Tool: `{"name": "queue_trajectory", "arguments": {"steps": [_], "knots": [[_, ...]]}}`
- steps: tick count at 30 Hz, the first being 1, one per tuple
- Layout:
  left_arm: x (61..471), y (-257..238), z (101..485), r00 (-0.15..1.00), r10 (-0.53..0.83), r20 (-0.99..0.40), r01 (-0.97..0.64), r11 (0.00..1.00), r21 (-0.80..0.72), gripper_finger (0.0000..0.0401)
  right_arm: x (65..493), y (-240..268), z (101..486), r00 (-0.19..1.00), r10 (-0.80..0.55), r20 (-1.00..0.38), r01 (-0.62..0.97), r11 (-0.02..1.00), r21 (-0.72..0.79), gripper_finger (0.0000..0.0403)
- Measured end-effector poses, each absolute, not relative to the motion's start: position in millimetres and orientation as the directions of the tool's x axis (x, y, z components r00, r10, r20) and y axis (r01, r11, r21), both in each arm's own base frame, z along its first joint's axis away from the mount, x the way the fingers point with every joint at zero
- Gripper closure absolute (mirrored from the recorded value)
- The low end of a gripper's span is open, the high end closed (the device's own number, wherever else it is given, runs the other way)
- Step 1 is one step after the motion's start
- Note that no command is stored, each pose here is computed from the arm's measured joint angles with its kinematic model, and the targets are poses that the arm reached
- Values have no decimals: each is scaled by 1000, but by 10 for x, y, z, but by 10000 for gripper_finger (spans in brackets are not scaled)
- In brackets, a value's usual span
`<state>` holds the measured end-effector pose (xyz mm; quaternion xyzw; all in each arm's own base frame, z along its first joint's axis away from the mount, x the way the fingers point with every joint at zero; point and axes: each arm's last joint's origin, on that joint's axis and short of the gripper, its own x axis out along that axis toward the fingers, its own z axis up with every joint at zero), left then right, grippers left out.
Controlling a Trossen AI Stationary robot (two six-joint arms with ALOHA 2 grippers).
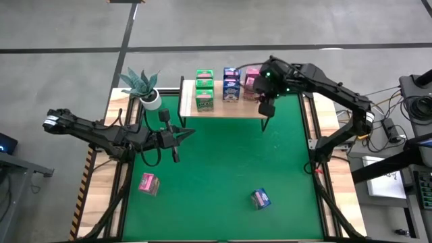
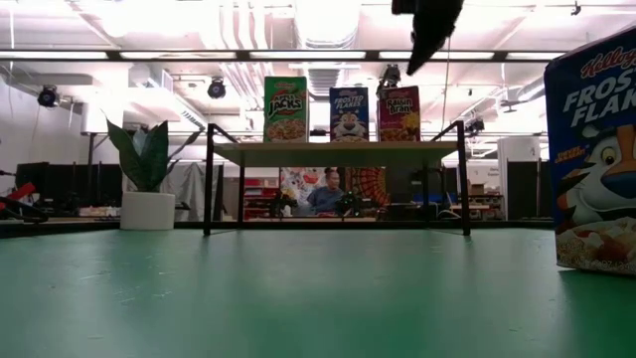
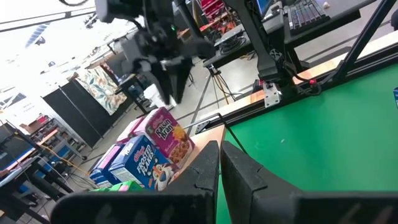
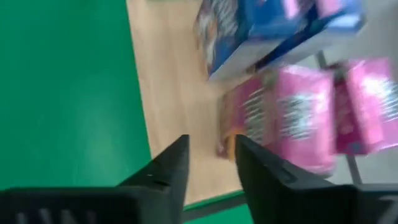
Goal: Stack cereal on shelf
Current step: Put the right pink cereal box on the shelf aligned with the other pink cereal box
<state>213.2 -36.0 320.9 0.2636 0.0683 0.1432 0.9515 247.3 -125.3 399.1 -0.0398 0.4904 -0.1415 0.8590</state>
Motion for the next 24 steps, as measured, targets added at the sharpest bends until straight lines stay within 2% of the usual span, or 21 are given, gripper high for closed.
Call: {"name": "queue_trajectory", "arguments": {"steps": [5, 8, 14, 24], "knots": [[2132, -360, 3209, 950, 309, -54, -236, 820, 521, 401, 2466, -1289, 3807, 389, -320, -864, 220, 943, -250, 358], [2132, -360, 3209, 950, 309, -54, -236, 820, 521, 401, 2478, -1303, 3785, 380, -349, -857, 212, 934, -287, 386], [2132, -360, 3209, 950, 309, -54, -236, 820, 521, 401, 2477, -1327, 3812, 361, -413, -836, 230, 908, -350, 394], [2133, -360, 3209, 950, 308, -54, -236, 820, 522, 401, 2440, -1397, 3820, 345, -437, -831, 234, 897, -375, 394]]}}
